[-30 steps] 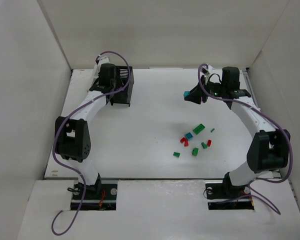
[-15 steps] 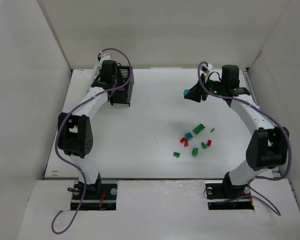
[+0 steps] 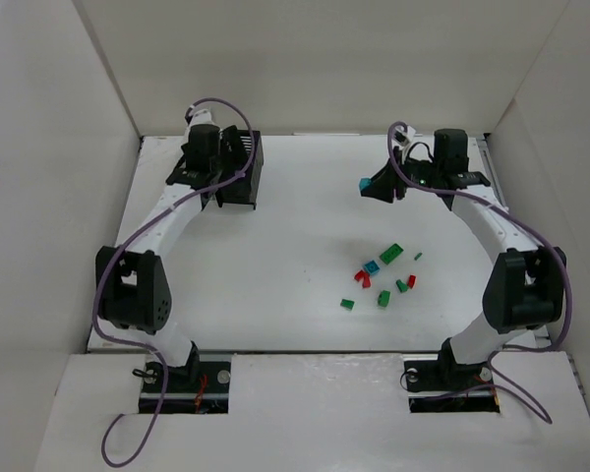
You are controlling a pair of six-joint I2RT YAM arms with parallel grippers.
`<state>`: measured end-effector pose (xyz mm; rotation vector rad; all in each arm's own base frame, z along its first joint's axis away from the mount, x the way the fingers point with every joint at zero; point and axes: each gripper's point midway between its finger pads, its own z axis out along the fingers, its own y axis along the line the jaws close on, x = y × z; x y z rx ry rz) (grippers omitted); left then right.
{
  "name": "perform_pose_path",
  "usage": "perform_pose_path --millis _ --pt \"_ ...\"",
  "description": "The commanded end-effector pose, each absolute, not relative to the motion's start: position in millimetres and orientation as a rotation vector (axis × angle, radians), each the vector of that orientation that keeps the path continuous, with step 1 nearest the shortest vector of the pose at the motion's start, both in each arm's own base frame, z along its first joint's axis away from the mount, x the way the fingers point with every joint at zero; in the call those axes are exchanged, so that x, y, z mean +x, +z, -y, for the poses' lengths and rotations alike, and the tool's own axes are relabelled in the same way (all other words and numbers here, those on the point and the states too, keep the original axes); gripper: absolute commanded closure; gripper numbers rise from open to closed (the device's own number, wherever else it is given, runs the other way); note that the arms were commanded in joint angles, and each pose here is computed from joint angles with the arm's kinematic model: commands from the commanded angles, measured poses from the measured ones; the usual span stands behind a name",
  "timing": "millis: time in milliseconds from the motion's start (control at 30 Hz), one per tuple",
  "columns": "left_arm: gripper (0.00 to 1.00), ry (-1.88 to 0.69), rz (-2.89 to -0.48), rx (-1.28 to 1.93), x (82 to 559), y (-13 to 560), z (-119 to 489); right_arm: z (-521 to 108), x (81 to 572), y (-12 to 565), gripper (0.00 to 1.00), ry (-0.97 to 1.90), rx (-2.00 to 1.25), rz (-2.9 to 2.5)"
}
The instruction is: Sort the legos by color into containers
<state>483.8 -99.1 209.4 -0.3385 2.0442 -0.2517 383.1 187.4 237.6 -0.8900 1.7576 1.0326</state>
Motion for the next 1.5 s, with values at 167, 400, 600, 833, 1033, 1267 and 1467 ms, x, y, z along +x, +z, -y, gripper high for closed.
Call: perform_pose_path --millis 167,400,600,833,1033,1267,1467 --pt "0.0 -0.579 -1.88 0.026 424.4 281.8 148.2 -219.1 368.8 251.4 0.9 1.061 -1.03 -1.671" --pt "0.0 -0.888 -1.798 0.478 359.4 286.0 224.4 -262.4 335.3 258.8 0.89 1.136 -1.224 -1.552" --pt "0.0 -1.084 -1.729 0.639 313.1 288.9 266.5 -288.8 304.6 268.8 0.89 1.104 -1.358 -1.447" --pt "0.0 -1.135 -1.686 0.641 289.3 300.3 278.7 -302.9 288.2 273.5 0.89 1.092 -1.4 -1.404" --pt "0.0 -1.058 -1.775 0.583 287.0 292.4 288.8 -314.0 280.2 280.6 0.89 1.045 -1.414 -1.377" --pt "0.09 -1.006 -1.859 0.485 296.7 282.5 289.3 -321.0 275.0 285.2 0.89 1.026 -1.4 -1.382" --pt "0.28 -1.001 -1.902 0.42 303.3 276.6 289.1 -320.3 274.1 287.8 0.87 0.99 -1.375 -1.368"
